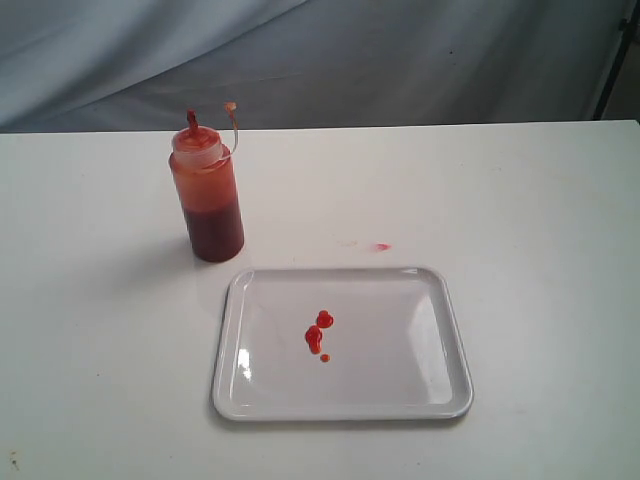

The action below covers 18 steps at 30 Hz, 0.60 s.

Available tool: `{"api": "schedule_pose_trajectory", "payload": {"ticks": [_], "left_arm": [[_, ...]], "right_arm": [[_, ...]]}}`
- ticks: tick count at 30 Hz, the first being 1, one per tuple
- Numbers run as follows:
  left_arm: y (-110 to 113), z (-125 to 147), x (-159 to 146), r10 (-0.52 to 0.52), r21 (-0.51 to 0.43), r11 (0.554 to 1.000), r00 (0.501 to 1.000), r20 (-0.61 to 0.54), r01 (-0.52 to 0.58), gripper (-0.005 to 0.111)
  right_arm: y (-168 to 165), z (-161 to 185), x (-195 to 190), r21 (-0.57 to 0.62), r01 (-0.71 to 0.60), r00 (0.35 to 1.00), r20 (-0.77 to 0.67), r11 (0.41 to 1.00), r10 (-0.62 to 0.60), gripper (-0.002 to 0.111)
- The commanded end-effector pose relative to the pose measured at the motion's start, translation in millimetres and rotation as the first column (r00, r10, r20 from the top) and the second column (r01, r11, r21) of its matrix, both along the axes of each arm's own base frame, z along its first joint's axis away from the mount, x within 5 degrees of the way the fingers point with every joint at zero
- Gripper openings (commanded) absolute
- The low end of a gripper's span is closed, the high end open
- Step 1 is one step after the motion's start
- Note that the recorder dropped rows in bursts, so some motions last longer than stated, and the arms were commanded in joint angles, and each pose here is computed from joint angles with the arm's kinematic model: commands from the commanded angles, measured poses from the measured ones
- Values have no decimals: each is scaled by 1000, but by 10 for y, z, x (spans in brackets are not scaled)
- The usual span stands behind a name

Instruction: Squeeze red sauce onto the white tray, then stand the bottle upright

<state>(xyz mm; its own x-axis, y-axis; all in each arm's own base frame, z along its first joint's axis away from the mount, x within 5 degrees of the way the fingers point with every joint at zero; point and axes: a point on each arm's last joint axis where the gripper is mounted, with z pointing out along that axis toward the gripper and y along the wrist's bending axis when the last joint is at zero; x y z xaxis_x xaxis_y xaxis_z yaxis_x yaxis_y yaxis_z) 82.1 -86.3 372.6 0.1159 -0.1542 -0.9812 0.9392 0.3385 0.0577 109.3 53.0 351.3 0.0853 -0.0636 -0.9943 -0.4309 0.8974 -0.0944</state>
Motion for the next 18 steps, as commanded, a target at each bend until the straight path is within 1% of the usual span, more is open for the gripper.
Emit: {"api": "schedule_pose_trajectory", "payload": {"ticks": [1, 3, 5, 6, 8, 11, 15, 18], "left_arm": [[7, 20, -130, 3, -4, 1000, 1000, 26, -3, 104], [13, 32, -161, 17, -8, 1000, 999, 37, -17, 98], [24, 40, -162, 47, -11, 999, 998, 42, -47, 86], [32, 43, -155, 68, -13, 998, 997, 42, -67, 77], [40, 38, -132, 94, -8, 996, 995, 38, -94, 53], [38, -1, -120, 107, 40, 993, 993, 43, -109, 1], [31, -60, -118, 107, 113, 987, 992, 61, -113, 0], [30, -79, -116, 108, 137, 984, 992, 64, -116, 1]], "right_arm": [[-11, -21, -1, -1, 8, 1000, -5, 1000, -8, 0], [-11, -21, -1, -1, 8, 1000, -5, 1000, -8, 0], [-11, -21, -1, -1, 8, 1000, -5, 1000, -8, 0], [-11, -21, -1, -1, 8, 1000, -5, 1000, -8, 0], [-11, -21, -1, -1, 8, 1000, -5, 1000, -8, 0], [-11, -21, -1, -1, 8, 1000, -5, 1000, -8, 0], [-11, -21, -1, -1, 8, 1000, -5, 1000, -8, 0], [-11, -21, -1, -1, 8, 1000, -5, 1000, -8, 0]]}}
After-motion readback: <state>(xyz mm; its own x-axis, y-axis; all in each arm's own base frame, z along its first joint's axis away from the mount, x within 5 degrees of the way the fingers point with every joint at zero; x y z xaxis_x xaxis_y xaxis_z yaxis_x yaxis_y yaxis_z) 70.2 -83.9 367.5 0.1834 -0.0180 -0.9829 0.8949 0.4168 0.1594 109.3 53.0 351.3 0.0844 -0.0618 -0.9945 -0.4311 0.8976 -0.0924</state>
